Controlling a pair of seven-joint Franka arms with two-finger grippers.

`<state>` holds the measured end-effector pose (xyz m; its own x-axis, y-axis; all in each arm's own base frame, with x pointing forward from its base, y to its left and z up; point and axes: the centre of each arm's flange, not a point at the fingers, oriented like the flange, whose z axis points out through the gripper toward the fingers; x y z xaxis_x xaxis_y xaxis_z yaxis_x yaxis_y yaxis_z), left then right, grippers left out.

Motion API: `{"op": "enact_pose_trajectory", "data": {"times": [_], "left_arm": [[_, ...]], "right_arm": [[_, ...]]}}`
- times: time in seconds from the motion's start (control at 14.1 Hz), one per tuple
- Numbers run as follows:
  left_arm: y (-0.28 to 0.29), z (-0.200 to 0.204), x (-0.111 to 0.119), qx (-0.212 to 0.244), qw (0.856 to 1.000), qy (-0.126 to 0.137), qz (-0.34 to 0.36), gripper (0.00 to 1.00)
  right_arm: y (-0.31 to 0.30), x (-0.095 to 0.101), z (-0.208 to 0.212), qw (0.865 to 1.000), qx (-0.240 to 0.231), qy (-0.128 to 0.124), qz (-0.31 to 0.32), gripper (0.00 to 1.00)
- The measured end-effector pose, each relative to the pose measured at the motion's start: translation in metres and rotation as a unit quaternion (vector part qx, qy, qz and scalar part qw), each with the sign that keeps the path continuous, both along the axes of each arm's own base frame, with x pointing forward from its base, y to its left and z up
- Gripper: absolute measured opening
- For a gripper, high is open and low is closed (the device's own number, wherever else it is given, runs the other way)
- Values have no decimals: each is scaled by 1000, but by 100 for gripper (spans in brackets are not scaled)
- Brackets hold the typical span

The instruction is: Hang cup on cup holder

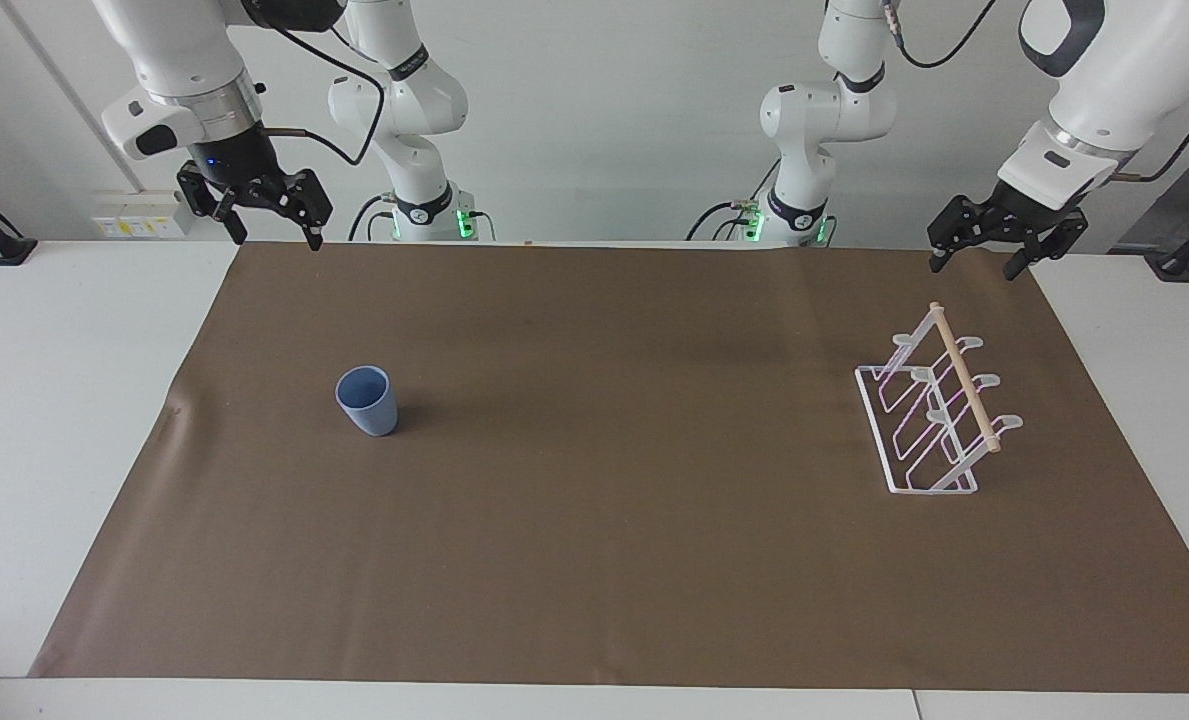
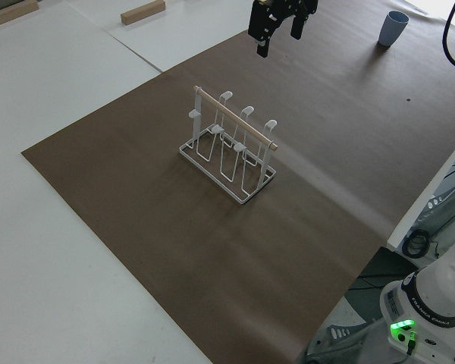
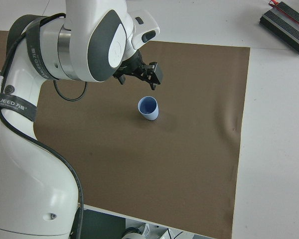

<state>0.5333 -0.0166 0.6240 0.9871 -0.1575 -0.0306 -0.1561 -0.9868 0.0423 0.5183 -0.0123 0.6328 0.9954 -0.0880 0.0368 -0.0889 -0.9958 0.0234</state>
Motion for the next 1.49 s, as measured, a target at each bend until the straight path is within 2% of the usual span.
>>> {"op": "enact_pose_trajectory", "data": {"times": [0.14, 0.36, 0.57, 0.71, 1.0, 1.49], "left_arm": [[0, 0, 0, 0, 1000, 0, 0, 100], [0, 0, 0, 0, 1000, 0, 0, 100], [0, 0, 0, 0, 1000, 0, 0, 100], [0, 0, 0, 0, 1000, 0, 0, 100], [0, 0, 0, 0, 1000, 0, 0, 100], [0, 0, 0, 0, 1000, 0, 0, 100]], "right_arm": [[2, 10, -19, 1000, 0, -6, 2, 100], [3, 39, -70, 1000, -1, -8, 12, 100], [2, 53, -131, 999, -1, 8, 48, 100], [-7, 52, -171, 996, 1, 26, 80, 100], [-17, 41, -235, 995, 2, 18, 99, 100], [-23, 35, -266, 994, 6, 0, 107, 100]]}}
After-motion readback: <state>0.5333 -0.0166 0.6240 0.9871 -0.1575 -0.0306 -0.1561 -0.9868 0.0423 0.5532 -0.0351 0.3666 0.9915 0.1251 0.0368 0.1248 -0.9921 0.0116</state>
